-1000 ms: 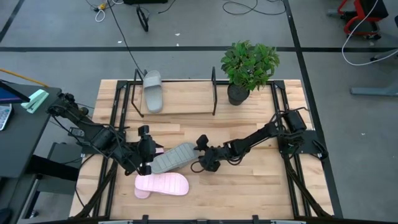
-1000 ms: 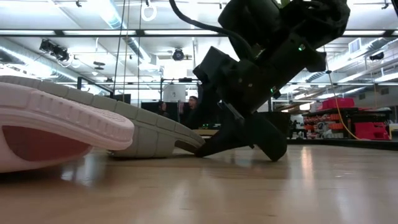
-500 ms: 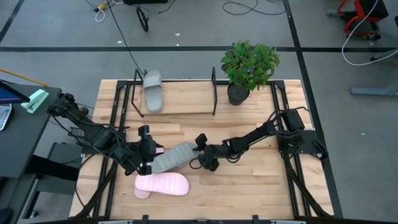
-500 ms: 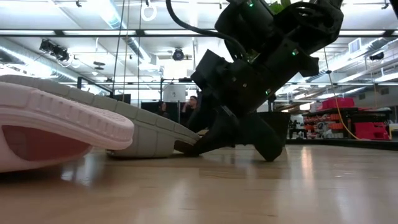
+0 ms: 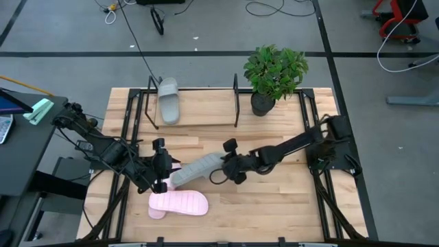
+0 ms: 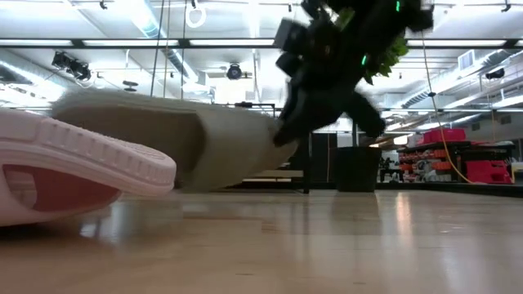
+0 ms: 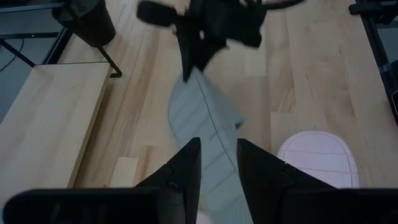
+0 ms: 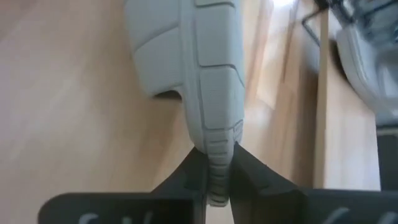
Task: Pick and place slides into the shelf
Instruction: Put the gray slipper on the shelf
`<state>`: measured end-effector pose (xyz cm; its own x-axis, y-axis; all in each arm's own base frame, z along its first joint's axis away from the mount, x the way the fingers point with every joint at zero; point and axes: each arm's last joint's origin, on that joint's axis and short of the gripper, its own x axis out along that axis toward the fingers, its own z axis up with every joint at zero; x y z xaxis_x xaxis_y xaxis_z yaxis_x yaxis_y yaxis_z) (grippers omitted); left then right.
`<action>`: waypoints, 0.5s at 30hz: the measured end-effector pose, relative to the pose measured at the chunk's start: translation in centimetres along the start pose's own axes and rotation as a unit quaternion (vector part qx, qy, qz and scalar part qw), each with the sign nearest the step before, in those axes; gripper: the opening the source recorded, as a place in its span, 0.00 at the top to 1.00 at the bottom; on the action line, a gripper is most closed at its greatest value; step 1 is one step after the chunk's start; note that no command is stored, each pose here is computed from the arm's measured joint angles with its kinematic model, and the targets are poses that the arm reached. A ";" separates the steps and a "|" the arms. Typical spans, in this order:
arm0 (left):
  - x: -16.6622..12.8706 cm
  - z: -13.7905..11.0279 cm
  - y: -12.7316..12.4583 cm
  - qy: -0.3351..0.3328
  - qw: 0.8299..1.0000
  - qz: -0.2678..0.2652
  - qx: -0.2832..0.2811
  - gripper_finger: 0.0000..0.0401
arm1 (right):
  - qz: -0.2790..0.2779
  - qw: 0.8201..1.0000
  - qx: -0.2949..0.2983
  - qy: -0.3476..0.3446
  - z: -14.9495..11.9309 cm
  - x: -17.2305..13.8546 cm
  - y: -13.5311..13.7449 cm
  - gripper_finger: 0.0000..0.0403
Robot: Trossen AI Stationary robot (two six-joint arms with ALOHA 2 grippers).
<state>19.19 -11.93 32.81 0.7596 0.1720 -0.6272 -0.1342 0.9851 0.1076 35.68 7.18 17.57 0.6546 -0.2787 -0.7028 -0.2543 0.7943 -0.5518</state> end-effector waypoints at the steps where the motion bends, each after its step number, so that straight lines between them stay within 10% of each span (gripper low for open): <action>1: 0.0 0.0 0.0 0.000 1.000 0.000 0.000 0.73 | 0.011 1.000 -0.003 0.022 0.2 -0.8 -0.4 0.91; 15: 0.2 0.1 0.1 0.017 0.999 -0.029 -0.007 0.72 | 0.080 0.987 0.042 0.136 6.3 -11.2 -8.2 0.91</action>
<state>19.38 -11.82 32.75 0.7443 0.1133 -0.6581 -0.0992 0.9933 0.0589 34.93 7.18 32.80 0.3931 -0.2710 -0.8786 -0.2711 0.8790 -0.3924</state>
